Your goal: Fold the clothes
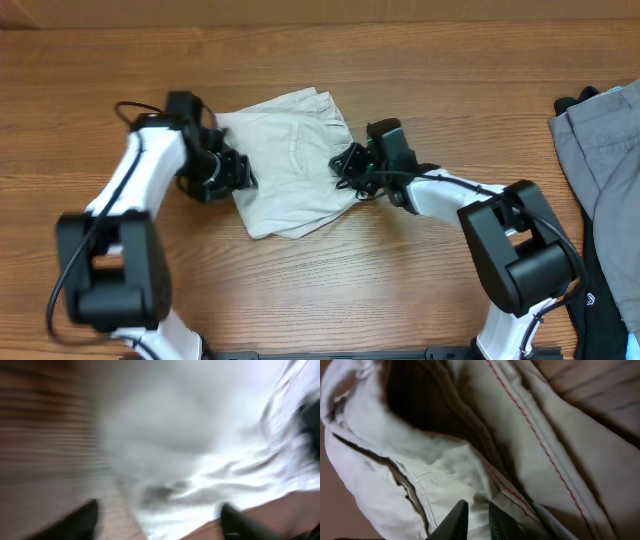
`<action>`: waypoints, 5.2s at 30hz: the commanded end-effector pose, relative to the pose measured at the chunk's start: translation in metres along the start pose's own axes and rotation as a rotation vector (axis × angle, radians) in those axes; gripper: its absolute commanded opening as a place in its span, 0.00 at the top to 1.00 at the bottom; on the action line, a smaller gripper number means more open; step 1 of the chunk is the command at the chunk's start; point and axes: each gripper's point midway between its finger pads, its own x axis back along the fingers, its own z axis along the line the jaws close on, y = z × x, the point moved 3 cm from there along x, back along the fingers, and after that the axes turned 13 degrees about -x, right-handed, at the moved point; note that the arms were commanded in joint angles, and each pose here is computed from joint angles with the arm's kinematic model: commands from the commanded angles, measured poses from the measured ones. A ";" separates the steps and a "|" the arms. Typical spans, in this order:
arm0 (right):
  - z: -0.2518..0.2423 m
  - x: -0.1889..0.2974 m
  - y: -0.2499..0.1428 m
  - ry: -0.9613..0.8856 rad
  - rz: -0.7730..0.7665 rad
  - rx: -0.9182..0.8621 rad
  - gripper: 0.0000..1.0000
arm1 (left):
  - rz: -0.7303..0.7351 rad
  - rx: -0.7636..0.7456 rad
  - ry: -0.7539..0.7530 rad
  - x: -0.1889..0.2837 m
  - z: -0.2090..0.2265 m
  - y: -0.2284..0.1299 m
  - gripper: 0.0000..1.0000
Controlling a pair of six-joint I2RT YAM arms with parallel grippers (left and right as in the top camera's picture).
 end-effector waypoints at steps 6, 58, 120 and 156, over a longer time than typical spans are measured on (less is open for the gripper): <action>-0.037 0.008 -0.012 -0.114 0.101 -0.090 0.81 | -0.092 0.216 -0.085 0.027 0.032 -0.002 0.00; 0.083 0.229 -0.059 0.231 -0.145 0.442 0.78 | -0.918 0.126 -0.279 0.164 0.113 0.044 0.96; 0.065 0.229 -0.068 0.164 -0.093 0.398 0.71 | -0.827 0.692 -0.822 0.079 0.223 0.068 0.00; 0.111 0.291 -0.050 0.074 -0.348 0.817 0.61 | -0.740 -0.247 0.315 0.287 -0.057 -0.078 0.00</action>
